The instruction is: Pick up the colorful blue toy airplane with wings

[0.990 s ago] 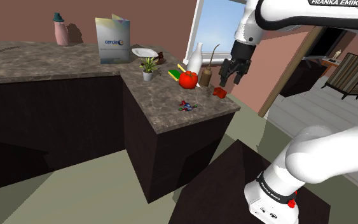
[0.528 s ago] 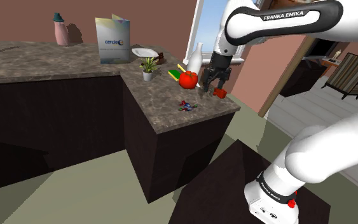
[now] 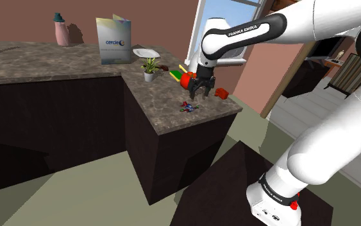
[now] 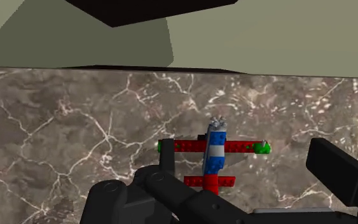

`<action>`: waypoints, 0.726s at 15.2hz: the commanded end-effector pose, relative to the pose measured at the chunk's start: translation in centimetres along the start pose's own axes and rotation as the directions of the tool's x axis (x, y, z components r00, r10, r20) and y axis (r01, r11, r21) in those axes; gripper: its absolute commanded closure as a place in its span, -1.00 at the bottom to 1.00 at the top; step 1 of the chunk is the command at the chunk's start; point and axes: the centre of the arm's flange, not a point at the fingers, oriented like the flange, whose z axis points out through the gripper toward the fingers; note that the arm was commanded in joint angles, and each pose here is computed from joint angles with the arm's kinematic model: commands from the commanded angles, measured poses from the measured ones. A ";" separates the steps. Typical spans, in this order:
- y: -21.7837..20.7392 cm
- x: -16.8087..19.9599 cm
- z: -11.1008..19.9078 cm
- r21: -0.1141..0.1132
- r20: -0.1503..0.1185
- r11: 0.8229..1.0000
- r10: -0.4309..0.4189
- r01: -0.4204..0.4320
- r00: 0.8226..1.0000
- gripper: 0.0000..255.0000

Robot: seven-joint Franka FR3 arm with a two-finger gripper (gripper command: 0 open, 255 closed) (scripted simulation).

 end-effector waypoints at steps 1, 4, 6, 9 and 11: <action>-0.1 2.1 1.9 -0.003 0.007 1.000 0.008 -0.008 1.000 -1.00; -0.3 5.2 4.6 -0.006 0.018 1.000 0.019 -0.019 1.000 -1.00; -0.4 7.1 6.2 -0.009 0.025 1.000 0.026 -0.026 0.999 -1.00; -0.3 7.3 7.8 -0.009 0.025 1.000 0.026 -0.026 0.999 -1.00; -0.3 7.4 8.8 -0.009 0.025 1.000 0.026 -0.026 0.999 -1.00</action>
